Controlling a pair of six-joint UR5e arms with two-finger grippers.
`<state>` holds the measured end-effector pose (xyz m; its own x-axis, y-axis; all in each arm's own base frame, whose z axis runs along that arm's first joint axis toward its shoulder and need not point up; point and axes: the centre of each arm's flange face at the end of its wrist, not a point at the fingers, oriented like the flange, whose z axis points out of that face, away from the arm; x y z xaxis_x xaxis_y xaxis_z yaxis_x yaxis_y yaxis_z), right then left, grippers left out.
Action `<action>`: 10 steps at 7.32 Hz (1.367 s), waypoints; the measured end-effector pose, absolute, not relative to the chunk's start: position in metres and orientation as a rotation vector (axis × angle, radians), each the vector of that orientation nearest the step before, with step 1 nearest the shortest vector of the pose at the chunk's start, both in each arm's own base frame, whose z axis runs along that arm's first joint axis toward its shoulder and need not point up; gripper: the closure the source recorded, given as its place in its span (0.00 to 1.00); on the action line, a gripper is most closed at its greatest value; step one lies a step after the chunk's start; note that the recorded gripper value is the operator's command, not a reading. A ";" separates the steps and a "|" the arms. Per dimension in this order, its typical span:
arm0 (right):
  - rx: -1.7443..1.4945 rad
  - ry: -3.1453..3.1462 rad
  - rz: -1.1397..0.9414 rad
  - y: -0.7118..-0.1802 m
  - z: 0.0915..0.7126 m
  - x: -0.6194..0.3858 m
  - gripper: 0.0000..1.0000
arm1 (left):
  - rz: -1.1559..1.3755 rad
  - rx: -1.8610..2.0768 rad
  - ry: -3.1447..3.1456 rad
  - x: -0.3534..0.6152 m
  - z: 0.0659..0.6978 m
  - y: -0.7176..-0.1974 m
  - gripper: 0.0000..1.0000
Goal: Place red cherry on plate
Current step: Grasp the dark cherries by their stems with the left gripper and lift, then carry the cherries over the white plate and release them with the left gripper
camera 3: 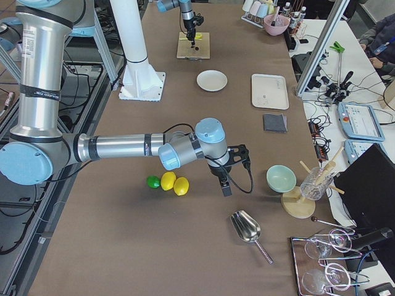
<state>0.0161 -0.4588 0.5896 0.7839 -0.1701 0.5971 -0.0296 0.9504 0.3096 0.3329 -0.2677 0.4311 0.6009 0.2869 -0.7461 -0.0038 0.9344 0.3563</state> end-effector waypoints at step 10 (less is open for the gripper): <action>0.256 -0.671 -0.067 -0.436 0.618 0.021 0.00 | -0.350 0.288 1.224 0.538 0.217 -0.409 0.02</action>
